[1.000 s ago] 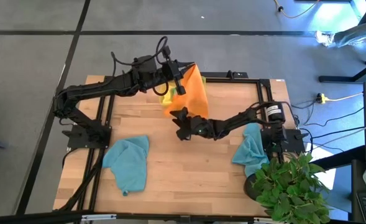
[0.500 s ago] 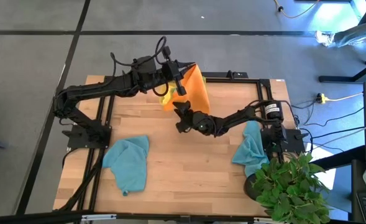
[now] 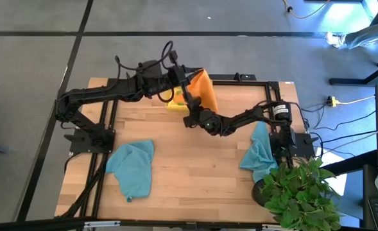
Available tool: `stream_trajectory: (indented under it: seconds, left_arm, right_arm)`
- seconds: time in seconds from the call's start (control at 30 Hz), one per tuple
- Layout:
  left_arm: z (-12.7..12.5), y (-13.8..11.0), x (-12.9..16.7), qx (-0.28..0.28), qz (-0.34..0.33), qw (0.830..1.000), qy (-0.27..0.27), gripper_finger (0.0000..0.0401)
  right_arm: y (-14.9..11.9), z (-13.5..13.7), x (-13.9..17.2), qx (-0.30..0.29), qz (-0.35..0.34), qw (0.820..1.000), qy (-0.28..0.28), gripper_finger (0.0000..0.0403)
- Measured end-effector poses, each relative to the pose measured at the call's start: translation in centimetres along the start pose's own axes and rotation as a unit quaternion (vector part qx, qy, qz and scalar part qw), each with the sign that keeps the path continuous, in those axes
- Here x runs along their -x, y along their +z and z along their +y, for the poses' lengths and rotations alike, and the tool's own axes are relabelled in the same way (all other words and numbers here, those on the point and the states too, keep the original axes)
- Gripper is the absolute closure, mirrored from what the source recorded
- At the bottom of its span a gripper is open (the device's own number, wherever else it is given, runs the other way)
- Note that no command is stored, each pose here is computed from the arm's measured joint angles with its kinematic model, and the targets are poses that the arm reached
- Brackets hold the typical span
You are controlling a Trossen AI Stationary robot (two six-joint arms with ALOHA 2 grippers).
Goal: Fold microfiber towels
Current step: Fold the orange towel
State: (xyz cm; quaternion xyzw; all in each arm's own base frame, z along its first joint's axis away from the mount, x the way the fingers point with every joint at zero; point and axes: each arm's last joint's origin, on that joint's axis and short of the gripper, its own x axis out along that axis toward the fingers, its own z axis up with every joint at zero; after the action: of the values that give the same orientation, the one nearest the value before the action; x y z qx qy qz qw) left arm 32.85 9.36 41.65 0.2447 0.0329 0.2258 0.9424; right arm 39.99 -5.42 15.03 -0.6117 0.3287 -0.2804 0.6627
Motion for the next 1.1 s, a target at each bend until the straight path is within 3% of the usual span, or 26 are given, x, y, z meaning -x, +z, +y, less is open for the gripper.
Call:
stream_trajectory:
  seconds: [0.2, 0.43, 0.57, 0.7, 0.87, 1.0, 1.1]
  left_arm:
    - [0.8, -0.9, -0.2, -0.003, 0.027, 1.000, 0.004, 0.0401]
    - [1.7, -2.5, -0.2, -0.024, 0.098, 0.994, 0.032, 0.0401]
    - [2.6, -3.1, 0.3, -0.034, 0.135, 0.989, 0.045, 0.0401]
    - [3.3, -3.2, 1.3, -0.038, 0.161, 0.985, 0.043, 0.0401]
    - [3.7, -2.9, 2.4, -0.040, 0.177, 0.983, 0.039, 0.0401]
    - [3.8, -2.8, 2.9, -0.044, 0.183, 0.982, 0.033, 0.0401]
    - [3.8, -2.9, 3.4, -0.048, 0.197, 0.979, 0.024, 0.0401]
  right_arm:
    - [1.6, 0.2, 1.6, -0.001, -0.029, 1.000, 0.002, 0.0387]
    - [3.4, -0.5, 4.0, -0.036, -0.068, 0.997, 0.010, 0.0397]
    - [3.6, -2.4, 5.6, -0.094, -0.116, 0.987, 0.056, 0.0398]
    - [2.7, -5.5, 7.3, -0.169, -0.187, 0.958, 0.139, 0.0399]
    - [0.1, -8.8, 8.8, -0.234, -0.226, 0.914, 0.244, 0.0400]
    - [-2.9, -11.4, 9.5, -0.279, -0.258, 0.886, 0.265, 0.0401]
    - [-5.5, -12.6, 10.0, -0.300, -0.260, 0.882, 0.255, 0.0401]
